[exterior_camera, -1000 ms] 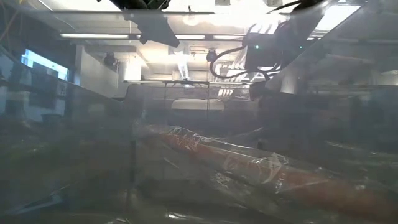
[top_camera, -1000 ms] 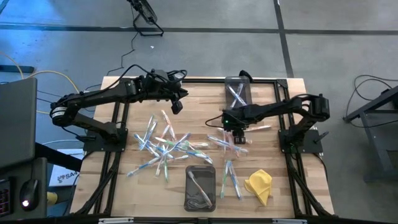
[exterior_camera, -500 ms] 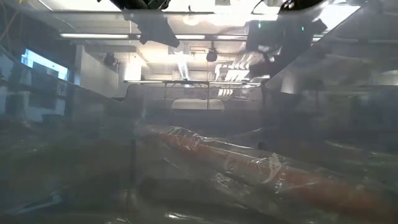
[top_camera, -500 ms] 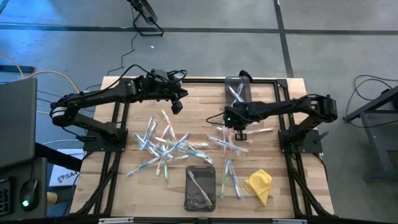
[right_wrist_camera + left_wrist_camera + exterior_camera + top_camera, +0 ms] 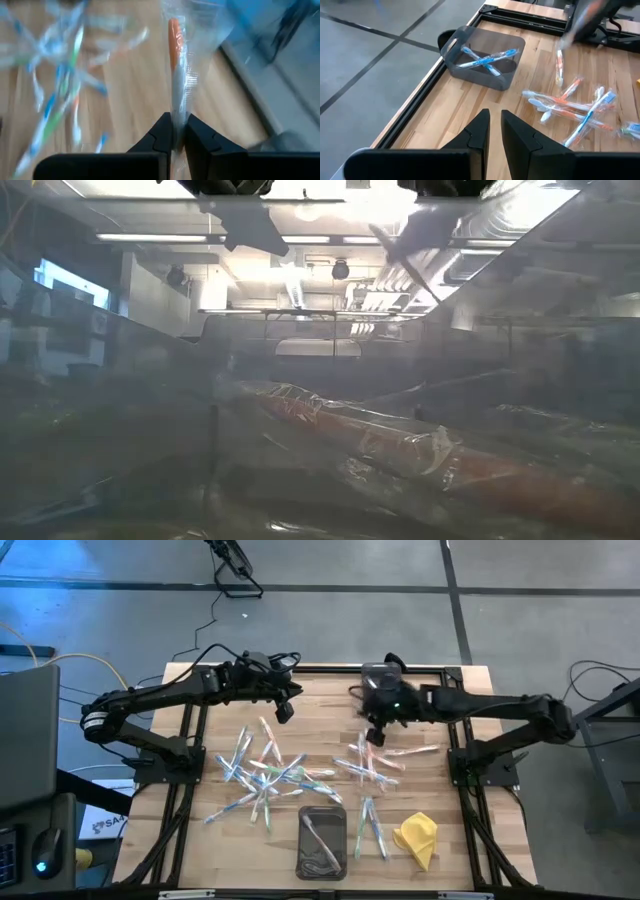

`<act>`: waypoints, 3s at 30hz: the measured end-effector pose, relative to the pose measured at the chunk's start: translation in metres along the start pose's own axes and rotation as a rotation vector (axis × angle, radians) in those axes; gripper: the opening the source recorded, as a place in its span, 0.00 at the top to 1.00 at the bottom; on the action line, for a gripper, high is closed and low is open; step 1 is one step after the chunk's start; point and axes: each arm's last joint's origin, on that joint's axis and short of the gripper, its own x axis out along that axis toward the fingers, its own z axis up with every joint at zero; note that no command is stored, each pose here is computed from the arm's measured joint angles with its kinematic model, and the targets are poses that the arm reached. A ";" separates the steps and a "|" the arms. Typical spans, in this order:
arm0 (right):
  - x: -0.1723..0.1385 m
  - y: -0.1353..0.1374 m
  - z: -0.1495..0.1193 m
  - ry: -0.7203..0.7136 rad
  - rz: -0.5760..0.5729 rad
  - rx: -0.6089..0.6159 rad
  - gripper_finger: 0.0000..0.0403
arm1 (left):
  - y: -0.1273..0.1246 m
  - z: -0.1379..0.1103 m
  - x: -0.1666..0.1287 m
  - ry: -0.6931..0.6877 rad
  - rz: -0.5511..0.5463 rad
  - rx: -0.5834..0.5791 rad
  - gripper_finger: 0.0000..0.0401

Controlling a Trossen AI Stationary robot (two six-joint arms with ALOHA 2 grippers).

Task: Pick & Place Toothbrushes
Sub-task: Put the orange toothbrush into the bottom black bin

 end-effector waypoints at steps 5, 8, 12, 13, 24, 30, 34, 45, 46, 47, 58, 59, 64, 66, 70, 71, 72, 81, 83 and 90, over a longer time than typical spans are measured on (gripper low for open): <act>-0.019 -0.010 0.018 -0.215 -0.158 0.130 0.94 | 0.000 0.000 0.000 -0.004 -0.001 0.000 0.90; -0.025 -0.012 0.026 -0.303 -0.183 0.166 0.94 | 0.000 0.000 0.000 -0.003 0.000 0.000 0.90; -0.025 -0.010 0.028 -0.319 -0.107 0.129 0.94 | 0.000 0.000 0.000 0.001 0.000 0.000 0.90; -0.025 -0.009 0.028 -0.320 -0.097 0.134 0.94 | 0.000 0.000 0.000 0.001 -0.001 0.000 0.90; -0.024 -0.009 0.028 -0.318 -0.084 0.160 0.94 | 0.000 0.000 0.000 0.001 0.016 0.000 0.90; -0.024 -0.009 0.028 -0.318 -0.085 0.160 0.94 | 0.001 0.000 0.000 0.002 0.048 -0.018 0.90; -0.024 -0.009 0.028 -0.317 -0.090 0.182 0.94 | 0.001 -0.001 0.003 0.006 0.046 -0.102 0.90; -0.025 -0.009 0.030 -0.344 -0.076 0.192 0.94 | -0.005 0.007 0.023 -0.088 -0.117 -0.078 0.74; -0.025 -0.009 0.030 -0.347 -0.071 0.198 0.94 | -0.006 0.008 0.024 -0.100 -0.153 -0.062 0.71; -0.025 -0.009 0.031 -0.349 -0.067 0.210 0.94 | -0.007 0.010 0.026 -0.122 -0.185 -0.046 0.69; -0.028 -0.005 0.036 -0.410 0.032 0.265 0.94 | -0.013 0.011 0.045 -0.172 -0.271 0.039 0.63; -0.028 -0.005 0.038 -0.427 0.050 0.265 0.94 | -0.014 0.011 0.048 -0.186 -0.293 0.043 0.63; -0.022 -0.002 0.047 -0.504 0.107 0.264 0.94 | -0.018 0.017 0.056 -0.277 -0.430 0.067 0.63; -0.017 0.000 0.048 -0.509 0.121 0.259 0.94 | -0.020 0.019 0.058 -0.308 -0.457 0.074 0.63; -0.006 0.002 0.048 -0.508 0.125 0.259 0.94 | -0.020 0.020 0.058 -0.317 -0.462 0.072 0.63; -0.003 0.003 0.048 -0.505 0.124 0.260 0.94 | -0.020 0.020 0.058 -0.317 -0.462 0.073 0.63; 0.002 0.003 0.049 -0.512 0.126 0.261 0.94 | -0.020 0.020 0.058 -0.316 -0.462 0.072 0.63; 0.029 0.010 0.055 -0.588 0.182 0.255 0.94 | -0.022 0.020 0.058 -0.316 -0.471 0.075 0.63; 0.030 0.011 0.055 -0.580 0.177 0.256 0.94 | -0.022 0.020 0.058 -0.316 -0.472 0.075 0.63; 0.030 0.009 0.054 -0.581 0.144 0.252 0.94 | -0.022 0.016 0.059 -0.280 -0.473 0.068 0.63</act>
